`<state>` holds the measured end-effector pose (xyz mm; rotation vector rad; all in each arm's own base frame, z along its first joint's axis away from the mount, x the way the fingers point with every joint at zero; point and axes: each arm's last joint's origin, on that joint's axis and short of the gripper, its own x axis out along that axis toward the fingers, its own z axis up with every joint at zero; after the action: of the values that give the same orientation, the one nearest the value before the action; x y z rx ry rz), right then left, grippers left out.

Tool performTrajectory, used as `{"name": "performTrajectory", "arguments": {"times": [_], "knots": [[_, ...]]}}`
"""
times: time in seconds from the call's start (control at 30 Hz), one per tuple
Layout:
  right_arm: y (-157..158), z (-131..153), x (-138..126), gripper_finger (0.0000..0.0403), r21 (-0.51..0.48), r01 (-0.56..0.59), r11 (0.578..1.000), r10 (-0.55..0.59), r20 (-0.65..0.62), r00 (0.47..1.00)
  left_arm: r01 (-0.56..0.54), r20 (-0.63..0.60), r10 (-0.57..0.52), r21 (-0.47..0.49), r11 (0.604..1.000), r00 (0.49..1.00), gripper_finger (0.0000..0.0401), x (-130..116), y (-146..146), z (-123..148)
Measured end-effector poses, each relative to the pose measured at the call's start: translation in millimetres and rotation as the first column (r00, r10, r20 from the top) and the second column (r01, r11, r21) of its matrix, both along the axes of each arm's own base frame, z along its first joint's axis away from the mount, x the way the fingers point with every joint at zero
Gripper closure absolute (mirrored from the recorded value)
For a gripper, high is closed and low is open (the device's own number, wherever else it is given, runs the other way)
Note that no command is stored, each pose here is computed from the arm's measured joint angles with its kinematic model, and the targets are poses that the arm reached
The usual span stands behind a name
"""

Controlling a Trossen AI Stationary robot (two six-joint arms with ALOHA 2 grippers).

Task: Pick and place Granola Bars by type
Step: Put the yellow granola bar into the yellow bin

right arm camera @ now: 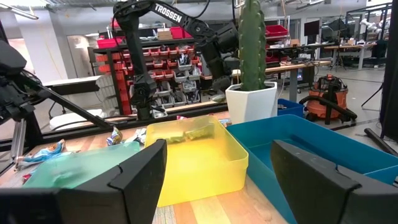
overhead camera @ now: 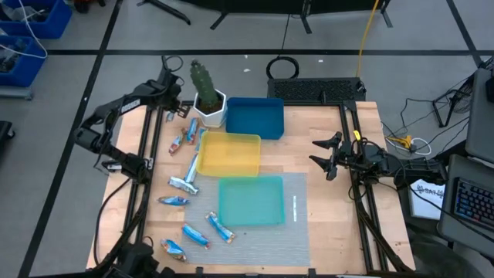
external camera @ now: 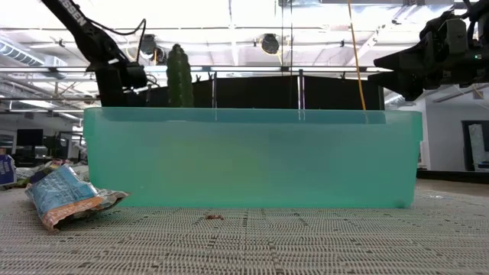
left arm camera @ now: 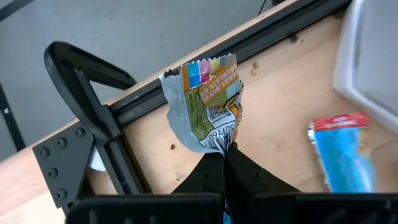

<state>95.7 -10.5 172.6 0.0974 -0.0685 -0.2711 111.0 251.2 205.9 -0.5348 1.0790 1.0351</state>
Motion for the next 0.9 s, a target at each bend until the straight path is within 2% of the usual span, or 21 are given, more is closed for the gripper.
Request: {"name": "performTrajectory", "arguments": {"times": [0.27,0.9], "knots": [[0.0,-0.1,0.0,0.0124,0.0,0.0,1.0,0.0,0.0,1.0,0.002,0.07,-0.006,0.049,0.999,0.998,0.0401,-1.6,-8.5,18.3],[0.0,0.0,0.0,0.0124,0.0,0.0,1.0,0.0,0.0,1.0,-0.012,0.196,-0.041,0.263,0.965,0.98,0.0401,-6.9,-48.3,76.0]]}}
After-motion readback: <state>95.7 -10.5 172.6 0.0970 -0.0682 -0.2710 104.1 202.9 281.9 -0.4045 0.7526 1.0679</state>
